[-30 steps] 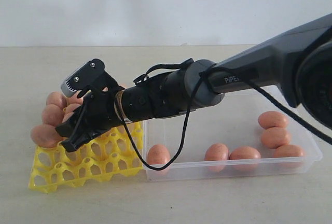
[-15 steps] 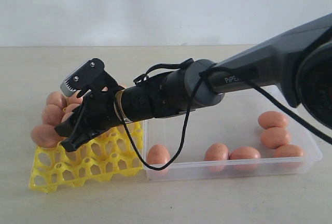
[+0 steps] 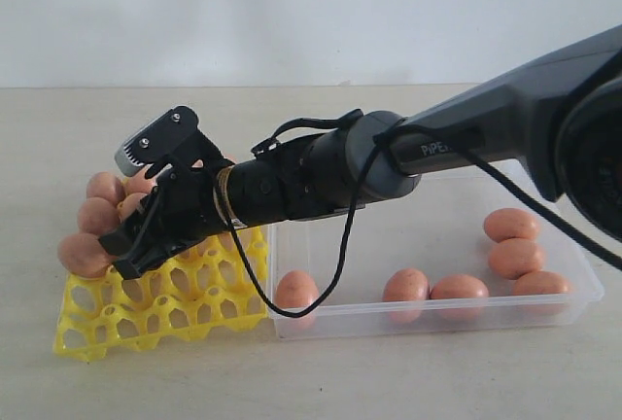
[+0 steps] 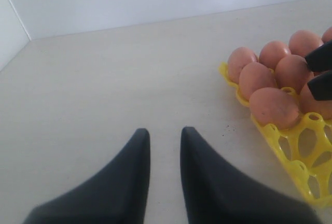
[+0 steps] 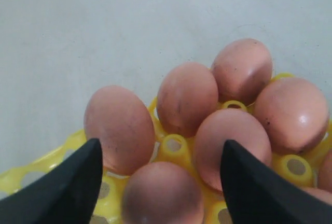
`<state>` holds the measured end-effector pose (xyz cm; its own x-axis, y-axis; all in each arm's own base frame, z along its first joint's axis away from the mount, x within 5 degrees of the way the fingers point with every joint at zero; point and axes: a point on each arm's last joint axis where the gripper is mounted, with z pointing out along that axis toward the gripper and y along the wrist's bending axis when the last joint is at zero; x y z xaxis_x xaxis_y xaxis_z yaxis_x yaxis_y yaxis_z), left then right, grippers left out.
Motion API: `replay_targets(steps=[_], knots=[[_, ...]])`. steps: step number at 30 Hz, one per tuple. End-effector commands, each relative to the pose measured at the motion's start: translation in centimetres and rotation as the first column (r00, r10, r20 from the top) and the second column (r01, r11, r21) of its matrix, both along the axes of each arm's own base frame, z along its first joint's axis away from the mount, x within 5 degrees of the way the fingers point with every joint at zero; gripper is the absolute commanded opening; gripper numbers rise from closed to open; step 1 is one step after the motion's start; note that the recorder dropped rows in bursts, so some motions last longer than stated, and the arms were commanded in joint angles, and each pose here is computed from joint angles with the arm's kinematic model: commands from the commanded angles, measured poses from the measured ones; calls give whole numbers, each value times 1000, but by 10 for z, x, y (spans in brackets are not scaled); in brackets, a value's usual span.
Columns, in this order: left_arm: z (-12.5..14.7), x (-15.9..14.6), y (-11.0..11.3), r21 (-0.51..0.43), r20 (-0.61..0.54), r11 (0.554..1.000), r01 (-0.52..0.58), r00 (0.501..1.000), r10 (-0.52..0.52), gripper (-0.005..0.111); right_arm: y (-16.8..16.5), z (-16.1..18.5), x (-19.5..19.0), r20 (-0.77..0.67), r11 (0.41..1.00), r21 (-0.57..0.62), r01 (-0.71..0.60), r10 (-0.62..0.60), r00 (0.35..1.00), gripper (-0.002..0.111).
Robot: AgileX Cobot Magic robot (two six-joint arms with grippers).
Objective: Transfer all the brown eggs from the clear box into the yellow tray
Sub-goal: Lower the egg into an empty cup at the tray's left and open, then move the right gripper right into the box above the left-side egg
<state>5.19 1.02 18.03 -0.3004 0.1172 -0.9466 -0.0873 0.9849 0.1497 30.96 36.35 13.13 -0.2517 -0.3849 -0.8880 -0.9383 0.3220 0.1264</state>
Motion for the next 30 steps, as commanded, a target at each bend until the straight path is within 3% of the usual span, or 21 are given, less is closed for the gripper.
replay_targets(steps=[1, 7, 15, 18, 23, 30], knots=[[-1, 0, 0, -3, 5, 1000, 7, 1000, -7, 22, 0, 4, 1, 5, 1000, 16, 3, -3, 1000, 64], [-1, 0, 0, -3, 5, 1000, 7, 1000, -7, 22, 1, 16, 0, 15, 999, 45, -5, 5, 1000, 63], [-1, 0, 0, -3, 5, 1000, 7, 1000, -7, 22, -3, 67, -3, 84, 993, 119, -3, -7, 996, 61], [-1, 0, 0, -3, 5, 1000, 7, 1000, -7, 22, -7, 90, -5, 119, 990, 141, 10, -27, 993, 47], [-1, 0, 0, -3, 5, 1000, 7, 1000, -7, 22, -16, 121, -7, 160, 986, 159, 57, -82, 984, -1], [-1, 0, 0, -3, 5, 1000, 7, 1000, -7, 22, -28, 153, -14, 291, 994, 101, 43, -71, 954, 0]])
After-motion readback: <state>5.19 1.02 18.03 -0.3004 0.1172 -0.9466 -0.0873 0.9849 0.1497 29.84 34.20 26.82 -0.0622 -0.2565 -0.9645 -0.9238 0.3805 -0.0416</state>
